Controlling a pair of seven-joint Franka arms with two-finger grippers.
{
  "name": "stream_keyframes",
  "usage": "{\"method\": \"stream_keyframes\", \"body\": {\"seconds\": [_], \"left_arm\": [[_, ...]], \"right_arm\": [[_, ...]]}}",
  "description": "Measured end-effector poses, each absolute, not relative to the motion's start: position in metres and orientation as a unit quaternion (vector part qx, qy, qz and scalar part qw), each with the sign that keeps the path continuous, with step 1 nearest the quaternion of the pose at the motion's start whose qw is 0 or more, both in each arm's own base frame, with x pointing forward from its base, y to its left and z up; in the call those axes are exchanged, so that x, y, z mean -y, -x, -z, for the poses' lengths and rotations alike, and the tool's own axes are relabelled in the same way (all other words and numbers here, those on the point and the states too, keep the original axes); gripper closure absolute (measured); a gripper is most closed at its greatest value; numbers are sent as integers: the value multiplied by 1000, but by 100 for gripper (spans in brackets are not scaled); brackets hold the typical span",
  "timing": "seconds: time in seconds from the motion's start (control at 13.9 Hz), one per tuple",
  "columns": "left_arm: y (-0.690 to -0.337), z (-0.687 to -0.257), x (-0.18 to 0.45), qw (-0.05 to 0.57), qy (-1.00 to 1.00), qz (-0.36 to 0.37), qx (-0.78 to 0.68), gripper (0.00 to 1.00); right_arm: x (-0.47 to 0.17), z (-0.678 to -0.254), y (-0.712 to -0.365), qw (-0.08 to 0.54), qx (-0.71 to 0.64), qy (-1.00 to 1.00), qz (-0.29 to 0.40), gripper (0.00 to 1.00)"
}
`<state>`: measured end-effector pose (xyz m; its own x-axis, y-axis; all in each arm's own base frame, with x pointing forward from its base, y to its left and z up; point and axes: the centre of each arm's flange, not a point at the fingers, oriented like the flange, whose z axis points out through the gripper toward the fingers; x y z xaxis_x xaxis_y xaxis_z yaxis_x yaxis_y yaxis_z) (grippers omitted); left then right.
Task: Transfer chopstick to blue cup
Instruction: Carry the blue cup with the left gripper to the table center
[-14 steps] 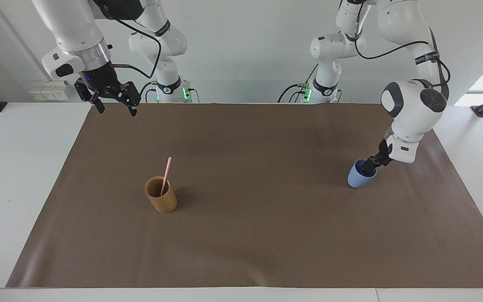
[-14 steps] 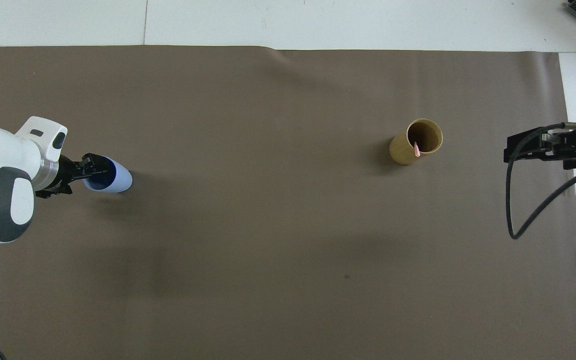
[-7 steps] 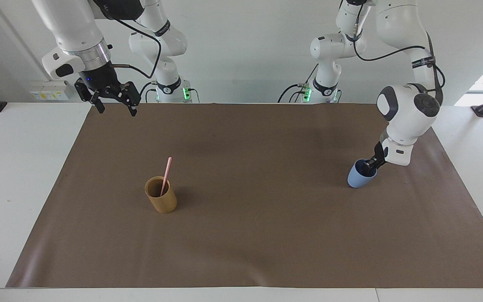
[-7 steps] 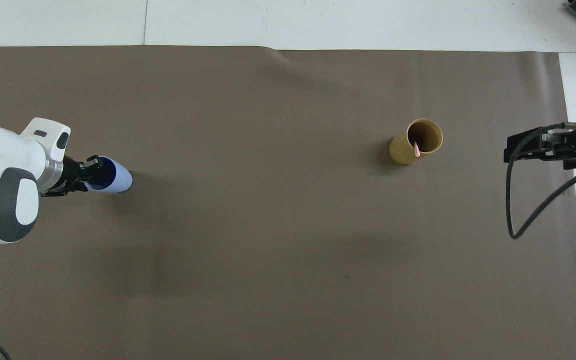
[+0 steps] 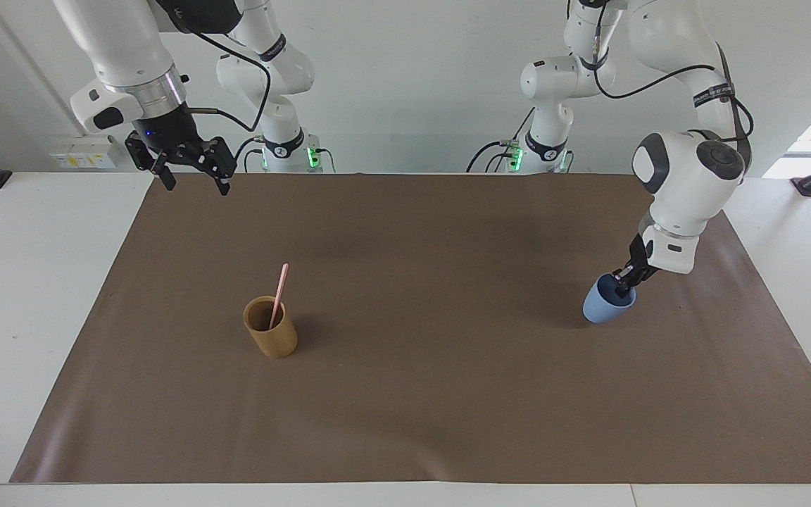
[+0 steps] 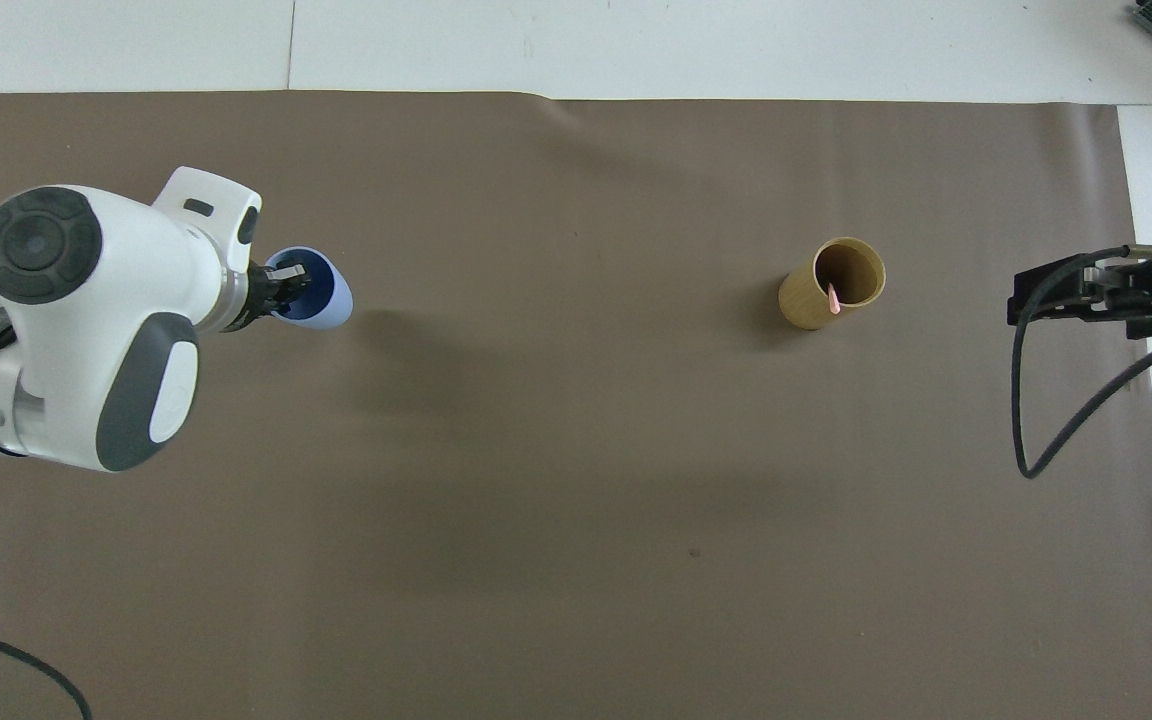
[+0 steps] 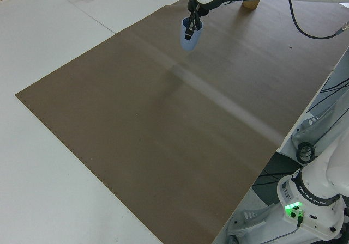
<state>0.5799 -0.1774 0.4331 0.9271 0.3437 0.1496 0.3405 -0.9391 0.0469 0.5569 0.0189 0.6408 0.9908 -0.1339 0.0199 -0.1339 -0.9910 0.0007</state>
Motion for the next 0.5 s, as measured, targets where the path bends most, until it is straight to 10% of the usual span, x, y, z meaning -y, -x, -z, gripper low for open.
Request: {"method": "stream_keyframes", "body": {"seconds": [0.5], "left_arm": [[-545,-414,326,29,-985,-67,-159,95]], "right_arm": [[-19,-641,-557,1,67,-998,-10,0]]}}
